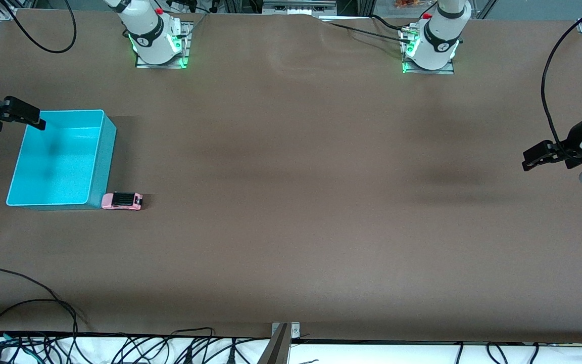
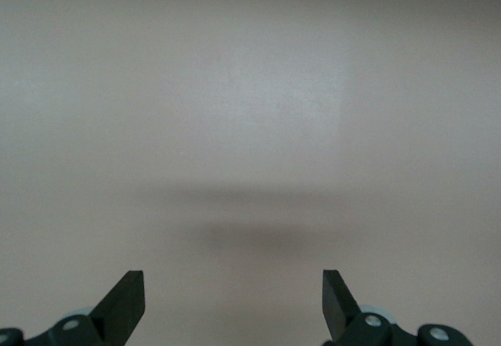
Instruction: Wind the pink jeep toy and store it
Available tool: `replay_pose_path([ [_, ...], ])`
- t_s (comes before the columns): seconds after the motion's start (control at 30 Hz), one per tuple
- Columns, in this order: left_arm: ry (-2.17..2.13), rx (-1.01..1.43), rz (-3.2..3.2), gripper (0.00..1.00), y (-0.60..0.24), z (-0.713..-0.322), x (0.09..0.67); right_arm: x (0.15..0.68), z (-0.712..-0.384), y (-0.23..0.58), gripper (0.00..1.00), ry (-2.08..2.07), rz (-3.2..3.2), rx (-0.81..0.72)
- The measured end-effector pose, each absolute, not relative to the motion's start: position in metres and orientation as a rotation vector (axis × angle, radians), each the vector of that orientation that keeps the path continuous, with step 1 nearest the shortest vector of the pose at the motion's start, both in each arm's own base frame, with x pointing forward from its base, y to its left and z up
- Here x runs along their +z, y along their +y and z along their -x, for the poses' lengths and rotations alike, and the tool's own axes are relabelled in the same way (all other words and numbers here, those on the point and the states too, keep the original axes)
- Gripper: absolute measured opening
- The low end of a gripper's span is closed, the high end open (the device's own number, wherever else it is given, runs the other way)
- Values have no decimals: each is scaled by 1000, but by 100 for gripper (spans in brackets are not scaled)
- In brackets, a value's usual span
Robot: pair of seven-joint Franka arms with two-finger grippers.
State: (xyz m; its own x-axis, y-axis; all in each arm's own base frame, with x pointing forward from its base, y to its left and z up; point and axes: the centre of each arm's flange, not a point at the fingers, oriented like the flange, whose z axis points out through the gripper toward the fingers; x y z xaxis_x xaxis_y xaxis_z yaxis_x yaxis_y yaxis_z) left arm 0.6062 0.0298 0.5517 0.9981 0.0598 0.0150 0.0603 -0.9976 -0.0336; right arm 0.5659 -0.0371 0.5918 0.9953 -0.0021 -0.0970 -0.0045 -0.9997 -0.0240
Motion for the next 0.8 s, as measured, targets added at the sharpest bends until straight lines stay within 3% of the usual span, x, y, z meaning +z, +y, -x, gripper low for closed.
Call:
replay_pose_path([
  [0.8,-54,-23,3110,100,15,-607,552,569,-570,-14,100,23,3107,258],
])
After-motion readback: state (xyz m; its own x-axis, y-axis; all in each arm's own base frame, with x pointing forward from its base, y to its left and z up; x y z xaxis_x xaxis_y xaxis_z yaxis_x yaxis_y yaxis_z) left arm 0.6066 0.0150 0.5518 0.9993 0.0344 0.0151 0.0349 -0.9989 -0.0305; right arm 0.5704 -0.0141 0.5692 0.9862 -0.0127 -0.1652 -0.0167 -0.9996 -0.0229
